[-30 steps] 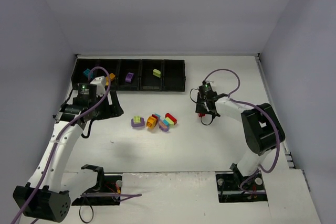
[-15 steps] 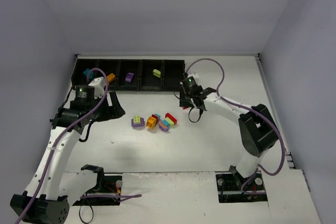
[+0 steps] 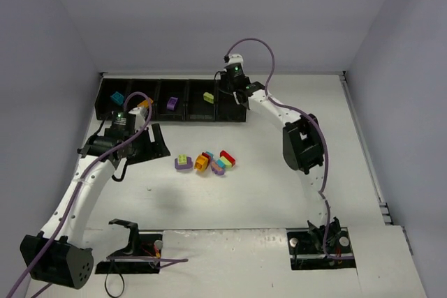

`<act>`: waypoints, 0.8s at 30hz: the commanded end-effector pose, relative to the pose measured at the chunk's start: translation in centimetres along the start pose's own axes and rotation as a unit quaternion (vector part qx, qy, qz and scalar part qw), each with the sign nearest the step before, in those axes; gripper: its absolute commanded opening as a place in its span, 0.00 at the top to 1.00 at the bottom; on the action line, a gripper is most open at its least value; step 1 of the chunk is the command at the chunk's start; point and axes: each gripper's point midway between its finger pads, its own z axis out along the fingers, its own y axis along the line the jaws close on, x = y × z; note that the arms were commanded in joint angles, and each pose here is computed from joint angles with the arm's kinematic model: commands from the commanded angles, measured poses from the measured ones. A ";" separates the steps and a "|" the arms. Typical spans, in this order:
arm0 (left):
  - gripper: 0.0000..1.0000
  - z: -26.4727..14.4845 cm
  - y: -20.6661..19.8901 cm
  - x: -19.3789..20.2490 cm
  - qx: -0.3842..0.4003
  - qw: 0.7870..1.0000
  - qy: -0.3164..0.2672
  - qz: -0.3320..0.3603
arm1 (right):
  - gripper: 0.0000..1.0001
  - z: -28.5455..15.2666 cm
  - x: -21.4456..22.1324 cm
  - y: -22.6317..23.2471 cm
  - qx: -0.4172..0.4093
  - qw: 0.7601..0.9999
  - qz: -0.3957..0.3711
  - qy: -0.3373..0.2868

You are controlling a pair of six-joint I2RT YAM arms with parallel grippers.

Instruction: Sort the legos into containers by color

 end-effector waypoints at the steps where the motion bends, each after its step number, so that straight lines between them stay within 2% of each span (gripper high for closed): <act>1: 0.28 0.2 -0.4 -1.1 -0.003 1.000 -0.020 -0.021 | 0.85 1.0 -4.1 -1.1 -0.002 0.999 0.005 -0.044; 2: 0.29 0.3 -0.4 -1.1 -0.003 1.000 -0.020 -0.021 | 0.85 1.5 -3.4 -1.0 -0.005 0.999 0.001 -0.037; 3: 0.29 0.4 -0.4 -1.1 -0.003 0.999 -0.021 -0.025 | 0.75 1.7 -3.5 -0.9 -0.007 0.999 -0.004 -0.039; 5: 0.29 0.9 -0.4 -1.1 0.000 0.999 -0.022 -0.032 | 0.67 1.8 -4.2 -0.7 -0.012 0.999 -0.014 -0.047; 8: 0.29 1.3 -0.8 -1.2 0.009 0.999 -0.020 -0.034 | 0.47 1.1 -5.3 -0.3 -0.029 0.998 -0.026 -0.057; 9: 0.28 1.4 -0.8 -1.3 0.011 0.999 -0.021 -0.033 | 0.45 0.8 -5.5 0.0 -0.033 0.997 -0.032 -0.059; 14: 0.29 2.2 -1.2 -2.1 0.021 0.999 -0.027 -0.015 | 0.41 -3.0 -5.9 0.0 -0.050 0.996 -0.052 -0.060; 18: 0.28 3.5 -2.1 -2.4 0.054 0.998 -0.017 0.021 | 0.41 -6.6 -5.1 0.9 -0.097 0.992 -0.051 -0.058; 19: 0.29 3.9 -2.2 -2.5 0.056 0.998 -0.013 0.025 | 0.40 -8.6 -6.0 1.3 -0.115 0.990 -0.049 -0.069; 20: 0.28 4.6 -2.1 -2.5 0.052 0.998 -0.001 0.025 | 0.40 -9.0 -4.0 1.1 -0.119 0.990 -0.050 -0.049; 22: 0.29 4.9 -2.6 -3.1 0.053 0.998 0.005 0.032 | 0.40 -11.5 -4.1 0.8 -0.125 0.990 -0.043 -0.055; 24: 0.29 6.0 -2.7 -3.4 0.033 0.999 0.010 0.031 | 0.39 -12.4 -1.5 -0.1 -0.117 0.992 -0.037 -0.034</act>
